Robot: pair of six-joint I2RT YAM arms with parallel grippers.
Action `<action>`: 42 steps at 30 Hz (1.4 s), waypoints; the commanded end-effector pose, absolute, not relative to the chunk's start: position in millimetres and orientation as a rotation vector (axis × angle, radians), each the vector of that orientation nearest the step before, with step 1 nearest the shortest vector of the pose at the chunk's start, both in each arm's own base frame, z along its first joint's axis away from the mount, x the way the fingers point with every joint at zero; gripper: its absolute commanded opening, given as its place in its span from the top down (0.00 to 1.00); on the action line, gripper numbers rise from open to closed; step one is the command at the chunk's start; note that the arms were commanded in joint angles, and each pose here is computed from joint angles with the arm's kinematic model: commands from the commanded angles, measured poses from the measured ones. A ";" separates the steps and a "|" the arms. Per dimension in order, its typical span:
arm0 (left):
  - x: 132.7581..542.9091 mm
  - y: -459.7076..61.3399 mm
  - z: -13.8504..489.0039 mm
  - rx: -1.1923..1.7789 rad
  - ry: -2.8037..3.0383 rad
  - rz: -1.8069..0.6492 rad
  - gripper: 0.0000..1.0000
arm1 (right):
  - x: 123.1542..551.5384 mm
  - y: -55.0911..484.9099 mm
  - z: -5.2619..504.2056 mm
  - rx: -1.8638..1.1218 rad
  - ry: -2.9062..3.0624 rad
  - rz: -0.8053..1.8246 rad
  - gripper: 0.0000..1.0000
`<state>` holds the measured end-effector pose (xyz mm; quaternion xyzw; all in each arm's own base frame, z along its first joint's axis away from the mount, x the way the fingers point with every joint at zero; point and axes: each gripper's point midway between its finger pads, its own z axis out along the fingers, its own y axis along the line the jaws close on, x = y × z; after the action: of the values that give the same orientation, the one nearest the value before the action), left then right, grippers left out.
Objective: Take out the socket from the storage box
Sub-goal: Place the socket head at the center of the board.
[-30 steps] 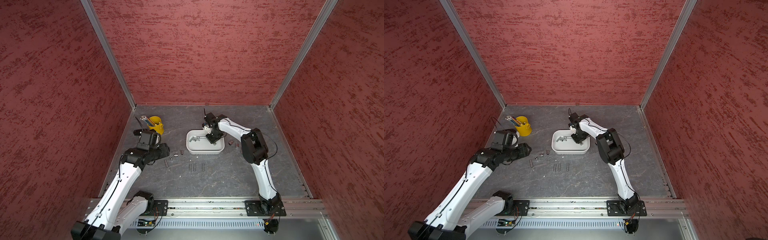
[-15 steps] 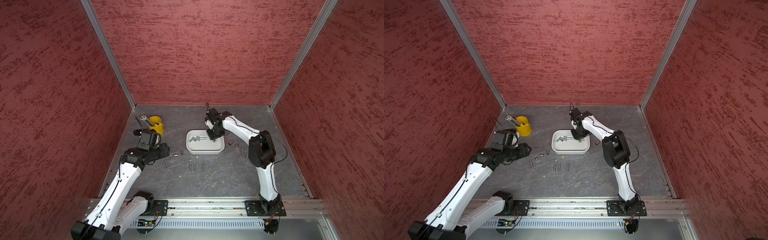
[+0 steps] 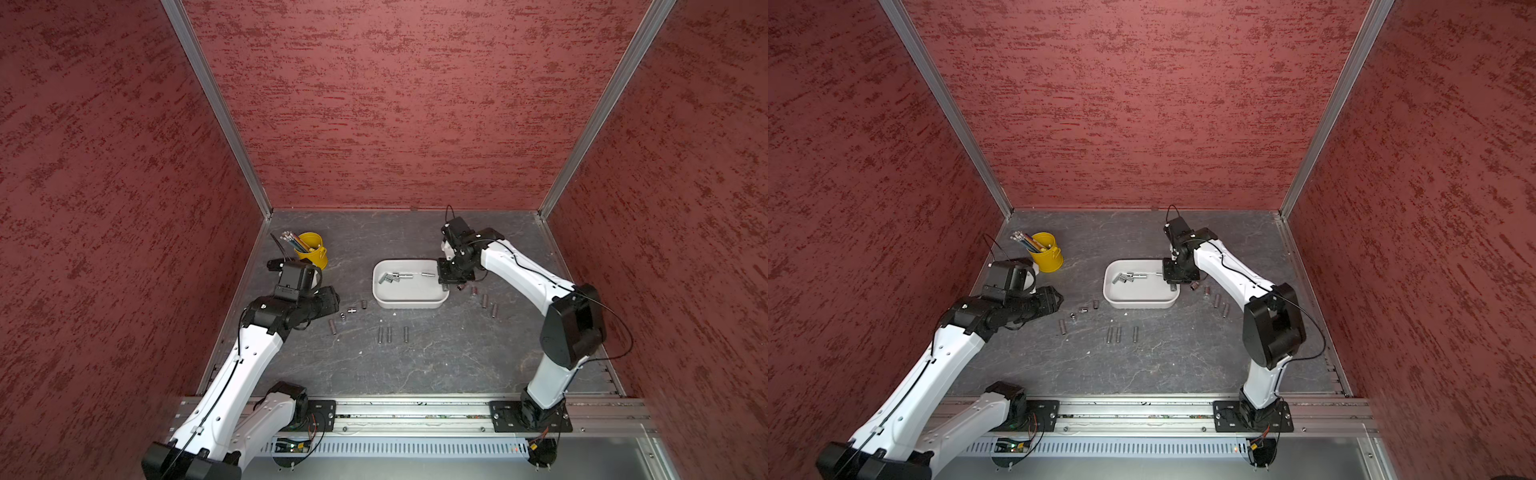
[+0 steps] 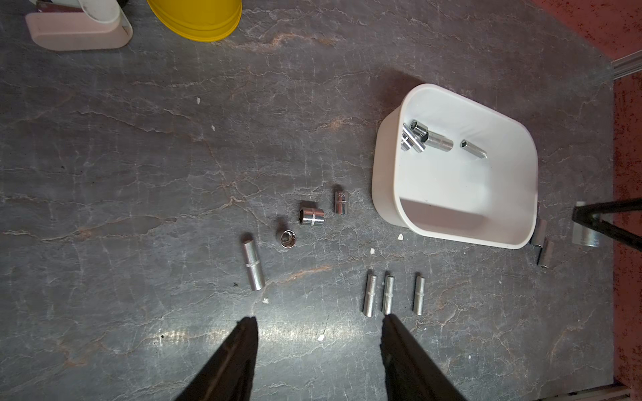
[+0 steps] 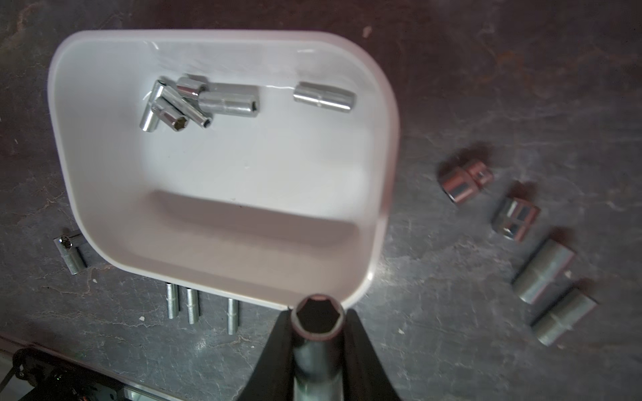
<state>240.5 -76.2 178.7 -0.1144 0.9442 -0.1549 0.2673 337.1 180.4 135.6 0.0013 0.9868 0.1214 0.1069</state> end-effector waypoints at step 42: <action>241.8 -78.8 179.0 -0.271 2.540 -0.413 0.40 | 284.2 -8.2 17.2 0.818 2.857 0.113 0.70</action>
<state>240.1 -78.8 177.4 -0.1097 0.9456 -0.1555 0.2639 279.5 -3.2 16.8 0.2715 0.9585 0.0461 0.0741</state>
